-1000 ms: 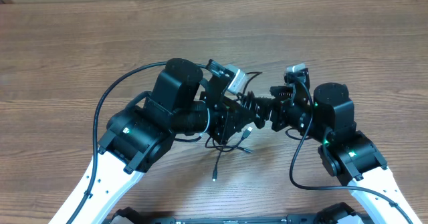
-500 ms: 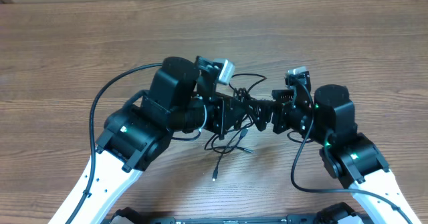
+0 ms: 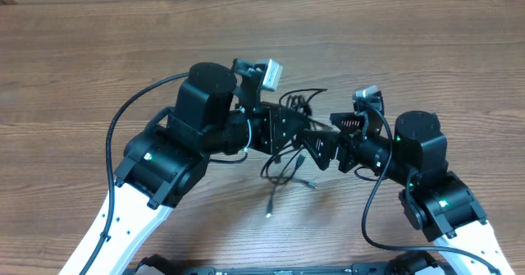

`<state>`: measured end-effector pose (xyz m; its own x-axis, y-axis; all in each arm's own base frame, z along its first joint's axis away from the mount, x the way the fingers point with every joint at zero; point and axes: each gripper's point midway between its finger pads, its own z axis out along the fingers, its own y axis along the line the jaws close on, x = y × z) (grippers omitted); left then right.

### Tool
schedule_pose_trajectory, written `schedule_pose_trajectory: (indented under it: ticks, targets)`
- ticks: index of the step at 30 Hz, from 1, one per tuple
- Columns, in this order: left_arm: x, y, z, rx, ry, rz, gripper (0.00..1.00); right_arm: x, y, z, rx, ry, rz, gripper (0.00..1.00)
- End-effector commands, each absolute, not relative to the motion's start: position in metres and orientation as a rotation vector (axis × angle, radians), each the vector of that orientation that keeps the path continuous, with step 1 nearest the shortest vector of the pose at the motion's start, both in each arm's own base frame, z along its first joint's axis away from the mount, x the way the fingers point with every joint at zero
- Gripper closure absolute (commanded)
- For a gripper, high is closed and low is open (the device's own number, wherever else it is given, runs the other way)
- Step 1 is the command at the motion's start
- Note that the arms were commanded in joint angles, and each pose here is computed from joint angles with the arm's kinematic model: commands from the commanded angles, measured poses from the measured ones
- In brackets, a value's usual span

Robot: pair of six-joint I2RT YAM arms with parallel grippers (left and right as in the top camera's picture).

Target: Untangle cables

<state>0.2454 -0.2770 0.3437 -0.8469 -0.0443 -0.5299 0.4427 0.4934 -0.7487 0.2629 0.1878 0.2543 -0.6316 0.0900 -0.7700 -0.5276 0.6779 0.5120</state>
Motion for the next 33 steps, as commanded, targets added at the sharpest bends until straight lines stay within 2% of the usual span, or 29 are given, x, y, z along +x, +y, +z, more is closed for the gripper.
schedule_pose_trajectory:
  ticks: [1, 13, 26, 33]
  targets:
    - [0.231, -0.286, 0.373, 0.429, 2.156, -1.474, 0.96, 0.268, 0.189, 0.249, -0.325, 2.088, 0.951, 0.00]
    - [0.218, -0.285, 0.427, 0.649, 1.877, -1.662, 0.96, 0.281, 0.165, 0.189, -0.178, 2.327, 0.746, 0.00]
    - [0.233, -0.210, 0.470, 0.517, 1.736, -1.553, 0.96, 0.271, 0.148, 0.167, -0.129, 2.436, 0.636, 0.00]
    - [0.245, -0.173, 0.476, 0.435, 1.712, -1.466, 0.96, 0.264, 0.142, 0.158, -0.118, 2.484, 0.601, 0.00]
